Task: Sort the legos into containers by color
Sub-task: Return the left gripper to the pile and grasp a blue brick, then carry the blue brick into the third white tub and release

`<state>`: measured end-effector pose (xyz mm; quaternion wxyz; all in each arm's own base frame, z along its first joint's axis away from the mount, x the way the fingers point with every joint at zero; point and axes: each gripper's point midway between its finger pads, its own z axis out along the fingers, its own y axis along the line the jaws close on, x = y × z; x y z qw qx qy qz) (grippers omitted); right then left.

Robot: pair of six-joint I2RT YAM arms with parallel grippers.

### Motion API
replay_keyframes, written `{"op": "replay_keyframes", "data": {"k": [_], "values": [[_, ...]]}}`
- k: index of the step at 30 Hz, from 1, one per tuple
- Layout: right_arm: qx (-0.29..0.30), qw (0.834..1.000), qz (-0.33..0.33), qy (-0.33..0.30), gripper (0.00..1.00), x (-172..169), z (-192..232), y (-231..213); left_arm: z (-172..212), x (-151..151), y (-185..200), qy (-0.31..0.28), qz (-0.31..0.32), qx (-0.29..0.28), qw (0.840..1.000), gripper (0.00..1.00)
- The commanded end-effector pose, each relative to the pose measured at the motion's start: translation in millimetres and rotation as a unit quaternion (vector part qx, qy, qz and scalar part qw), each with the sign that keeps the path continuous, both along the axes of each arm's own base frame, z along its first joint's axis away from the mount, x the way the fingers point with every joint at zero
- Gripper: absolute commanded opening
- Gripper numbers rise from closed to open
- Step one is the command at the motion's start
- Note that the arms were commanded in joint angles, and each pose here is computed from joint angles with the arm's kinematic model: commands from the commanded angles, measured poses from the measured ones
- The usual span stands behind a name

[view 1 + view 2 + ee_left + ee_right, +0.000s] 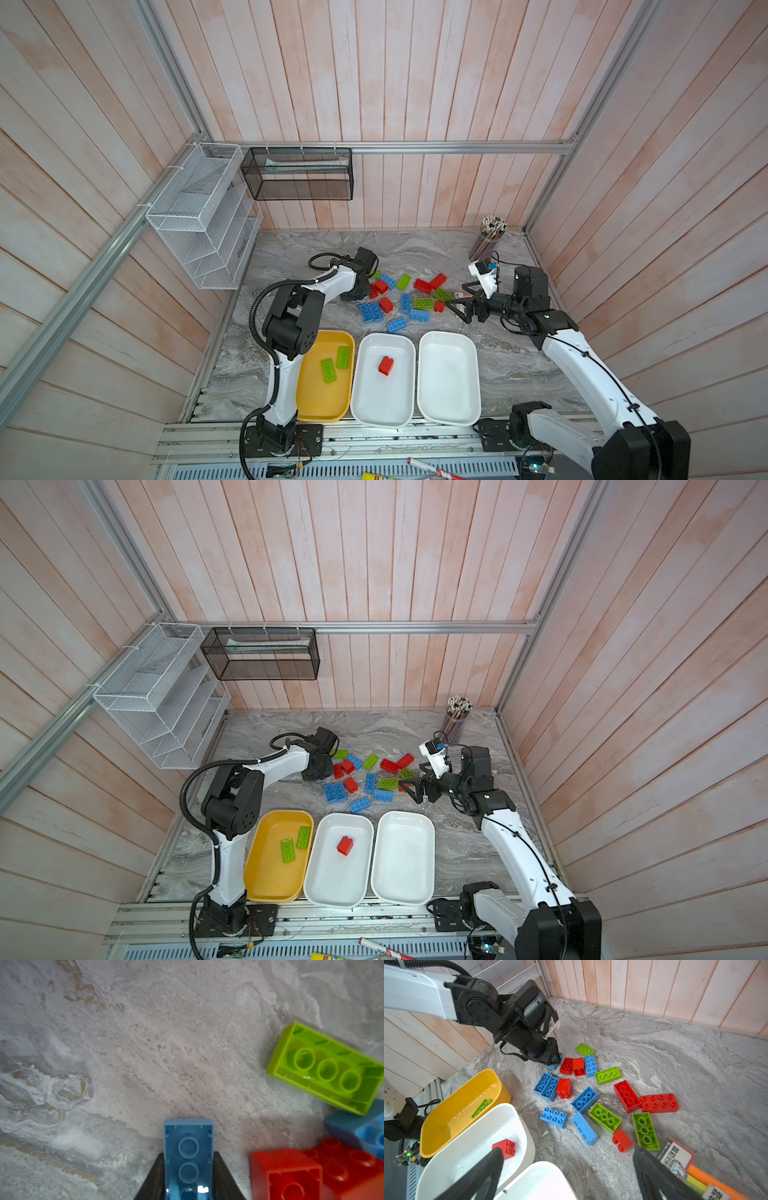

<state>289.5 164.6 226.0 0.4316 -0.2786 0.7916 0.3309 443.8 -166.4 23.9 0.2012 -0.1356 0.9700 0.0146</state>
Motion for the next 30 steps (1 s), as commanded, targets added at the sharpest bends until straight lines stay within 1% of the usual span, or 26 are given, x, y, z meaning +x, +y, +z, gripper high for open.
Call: {"op": "replay_keyframes", "data": {"k": [1, 3, 6, 9, 13, 17, 20, 21, 22, 24, 27, 30], "values": [[0.01, 1.0, 0.01, -0.009, 0.98, -4.4, 9.1, 1.2, 3.6, -8.8, 11.7, 0.021, -0.025, 0.027, 0.999, 0.28], [0.019, 1.0, 0.013, -0.006, 0.98, -5.4, 12.2, 3.0, 26.6, -7.6, 11.1, 0.006, -0.041, 0.025, 0.999, 0.28], [0.032, 0.999, 0.02, -0.006, 0.98, -7.2, 18.2, 5.8, 62.6, -15.8, 2.8, -0.01, -0.079, 0.002, 0.997, 0.28], [0.038, 0.999, 0.025, -0.004, 0.98, -9.1, 23.6, 7.3, 92.8, -42.2, -13.0, -0.015, -0.124, -0.03, 0.992, 0.28], [0.049, 0.998, 0.041, 0.009, 0.98, -15.8, 29.2, 11.0, 115.8, -97.0, -47.0, -0.009, -0.188, -0.078, 0.979, 0.28], [0.042, 0.998, 0.049, 0.021, 0.98, -22.0, 30.0, 11.1, 125.3, -149.5, -81.6, -0.002, -0.233, -0.125, 0.965, 0.28], [0.025, 0.999, 0.037, 0.025, 0.98, -22.4, 29.4, 6.3, 131.1, -189.6, -127.5, -0.004, -0.28, -0.173, 0.944, 0.28], [0.021, 0.999, 0.031, 0.029, 0.98, -21.8, 28.7, 4.3, 128.2, -204.1, -145.1, 0.004, -0.298, -0.188, 0.936, 0.28], [0.018, 0.999, 0.025, 0.034, 0.98, -20.5, 27.7, 2.1, 124.9, -215.9, -160.6, 0.011, -0.314, -0.198, 0.928, 0.28], [0.018, 0.999, 0.018, 0.046, 0.98, -19.8, 27.1, -2.7, 117.2, -240.7, -186.3, 0.023, -0.35, -0.197, 0.915, 0.28], [0.018, 0.998, 0.005, 0.063, 0.98, -19.5, 23.1, -9.8, 107.8, -256.2, -209.6, 0.032, -0.373, -0.199, 0.905, 0.28], [0.021, 0.997, -0.014, 0.074, 0.98, -17.6, 20.8, -18.2, 106.2, -266.9, -236.5, 0.026, -0.399, -0.208, 0.892, 0.28]]}}
